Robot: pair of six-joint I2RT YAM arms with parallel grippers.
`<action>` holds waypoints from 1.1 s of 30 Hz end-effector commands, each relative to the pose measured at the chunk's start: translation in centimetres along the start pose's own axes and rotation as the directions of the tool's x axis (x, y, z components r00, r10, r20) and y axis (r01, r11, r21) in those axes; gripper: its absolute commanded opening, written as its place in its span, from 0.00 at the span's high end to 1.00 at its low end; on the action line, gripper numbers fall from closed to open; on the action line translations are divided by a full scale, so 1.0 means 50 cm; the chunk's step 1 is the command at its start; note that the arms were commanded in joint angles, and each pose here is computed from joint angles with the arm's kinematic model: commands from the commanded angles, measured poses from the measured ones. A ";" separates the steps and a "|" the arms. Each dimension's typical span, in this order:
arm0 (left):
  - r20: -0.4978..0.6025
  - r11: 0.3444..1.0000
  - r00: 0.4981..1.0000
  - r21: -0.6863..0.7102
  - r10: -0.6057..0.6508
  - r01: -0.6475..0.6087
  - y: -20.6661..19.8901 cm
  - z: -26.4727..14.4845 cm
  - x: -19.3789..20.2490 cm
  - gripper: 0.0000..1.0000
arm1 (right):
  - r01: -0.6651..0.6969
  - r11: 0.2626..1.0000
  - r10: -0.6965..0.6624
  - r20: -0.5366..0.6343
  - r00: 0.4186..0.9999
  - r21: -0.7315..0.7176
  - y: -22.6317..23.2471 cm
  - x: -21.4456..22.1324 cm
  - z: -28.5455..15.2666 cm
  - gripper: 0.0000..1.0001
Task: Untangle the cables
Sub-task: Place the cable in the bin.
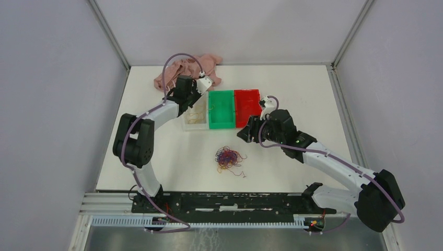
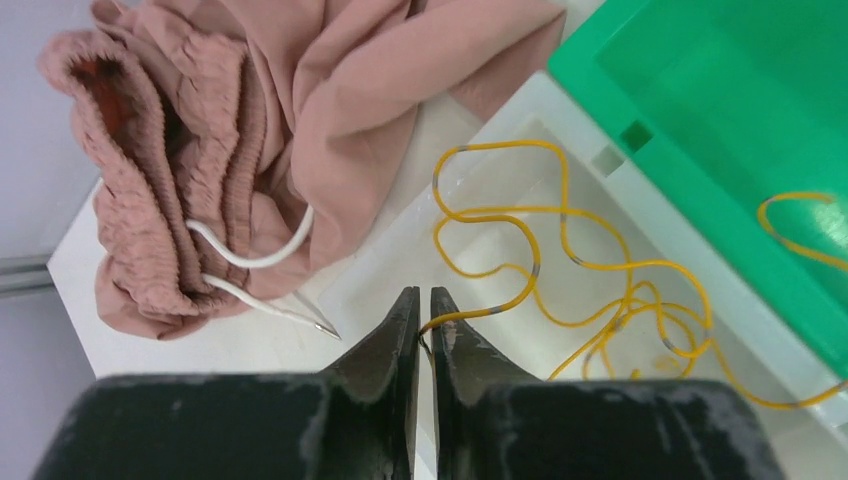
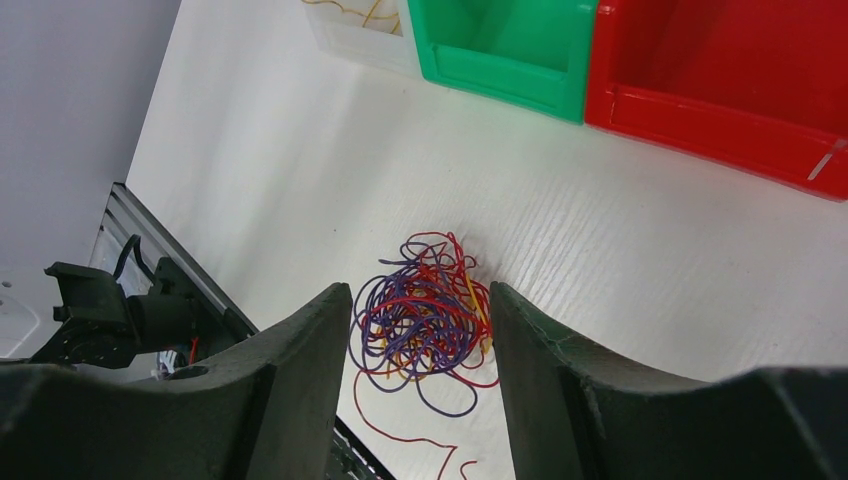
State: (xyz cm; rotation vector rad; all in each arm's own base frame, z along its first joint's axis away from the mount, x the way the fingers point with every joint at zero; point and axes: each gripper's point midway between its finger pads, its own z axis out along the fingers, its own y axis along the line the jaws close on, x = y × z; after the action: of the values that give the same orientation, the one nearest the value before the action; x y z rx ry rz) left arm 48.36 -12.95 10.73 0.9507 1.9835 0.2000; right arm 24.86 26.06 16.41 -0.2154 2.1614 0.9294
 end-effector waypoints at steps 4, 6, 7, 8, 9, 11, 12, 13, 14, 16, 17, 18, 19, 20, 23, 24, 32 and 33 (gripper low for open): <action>0.059 0.999 0.998 0.036 -0.028 0.026 -0.001 -0.002 -0.018 0.58 | -0.010 0.999 0.012 0.041 0.999 -0.037 0.019 -0.029 0.003 0.41; 0.079 0.997 0.996 0.065 -0.043 0.038 0.001 -0.008 -0.038 0.43 | -0.009 0.999 0.011 0.044 0.999 -0.040 0.022 -0.034 0.003 0.41; 0.084 0.996 0.995 0.081 -0.056 0.049 0.004 -0.013 -0.046 0.38 | -0.009 0.999 0.011 0.047 0.999 -0.040 0.023 -0.037 0.002 0.41; 0.092 0.993 0.993 0.095 -0.072 0.064 0.009 -0.017 -0.057 0.35 | -0.006 0.999 0.008 0.048 0.999 -0.042 0.025 -0.040 0.002 0.41; 0.095 0.991 0.992 0.111 -0.082 0.071 0.015 -0.023 -0.064 0.31 | -0.005 0.999 0.007 0.049 0.999 -0.044 0.027 -0.043 0.001 0.41; 0.082 0.986 0.992 0.148 -0.096 0.083 0.023 -0.032 -0.069 0.23 | -0.006 0.999 0.008 0.052 0.999 -0.047 0.030 -0.049 0.001 0.41; 0.075 0.982 0.992 0.162 -0.106 0.093 0.032 -0.038 -0.070 0.20 | -0.009 0.999 0.011 0.052 0.999 -0.049 0.031 -0.052 0.002 0.40; 0.072 0.978 0.991 0.184 -0.115 0.100 0.037 -0.045 -0.073 0.16 | -0.010 0.999 0.013 0.055 0.998 -0.054 0.035 -0.057 0.003 0.40; 0.073 0.973 0.989 0.205 -0.126 0.108 0.043 -0.053 -0.078 0.13 | -0.012 0.998 0.015 0.056 0.998 -0.058 0.038 -0.061 0.006 0.40; 0.072 0.961 0.987 0.249 -0.145 0.123 0.052 -0.072 -0.085 0.09 | -0.014 0.998 0.018 0.057 0.998 -0.060 0.041 -0.069 0.013 0.40; 0.079 0.954 0.985 0.272 -0.154 0.128 0.053 -0.082 -0.092 0.08 | -0.015 0.998 0.018 0.059 0.998 -0.058 0.043 -0.076 0.017 0.39; 0.080 0.949 0.983 0.285 -0.162 0.133 0.057 -0.092 -0.094 0.07 | -0.017 0.998 0.020 0.059 0.998 -0.055 0.044 -0.081 0.023 0.38; 0.087 0.947 0.983 0.295 -0.160 0.128 0.059 -0.101 -0.097 0.07 | -0.015 0.998 0.018 0.059 0.998 -0.054 0.045 -0.086 0.030 0.37; 0.086 0.946 0.984 0.300 -0.158 0.125 0.061 -0.110 -0.095 0.07 | -0.018 0.999 0.021 0.052 0.998 -0.049 0.045 -0.090 0.043 0.36; 0.081 0.945 0.987 0.309 -0.141 0.109 0.056 -0.134 -0.081 0.10 | -0.026 0.999 0.028 0.049 0.998 -0.044 0.046 -0.109 0.082 0.33; 0.070 0.943 0.990 0.319 -0.124 0.095 0.048 -0.139 -0.065 0.11 | -0.029 0.999 0.031 0.047 0.998 -0.044 0.047 -0.115 0.099 0.32; -0.017 0.926 0.994 0.363 -0.104 0.103 0.001 -0.171 0.044 0.12 | -0.001 1.000 0.001 -0.030 1.000 0.003 0.044 -0.138 0.245 0.30; -0.018 0.926 0.994 0.361 -0.108 0.108 0.000 -0.170 0.048 0.13 | 0.009 1.000 -0.009 -0.041 0.999 0.011 0.040 -0.137 0.261 0.31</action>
State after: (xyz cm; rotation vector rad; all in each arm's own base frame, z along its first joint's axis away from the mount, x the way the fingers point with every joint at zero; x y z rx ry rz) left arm 41.90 -10.19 13.10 1.0416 2.1512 -0.2309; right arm 34.22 33.42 15.17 -0.1954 2.2479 0.9255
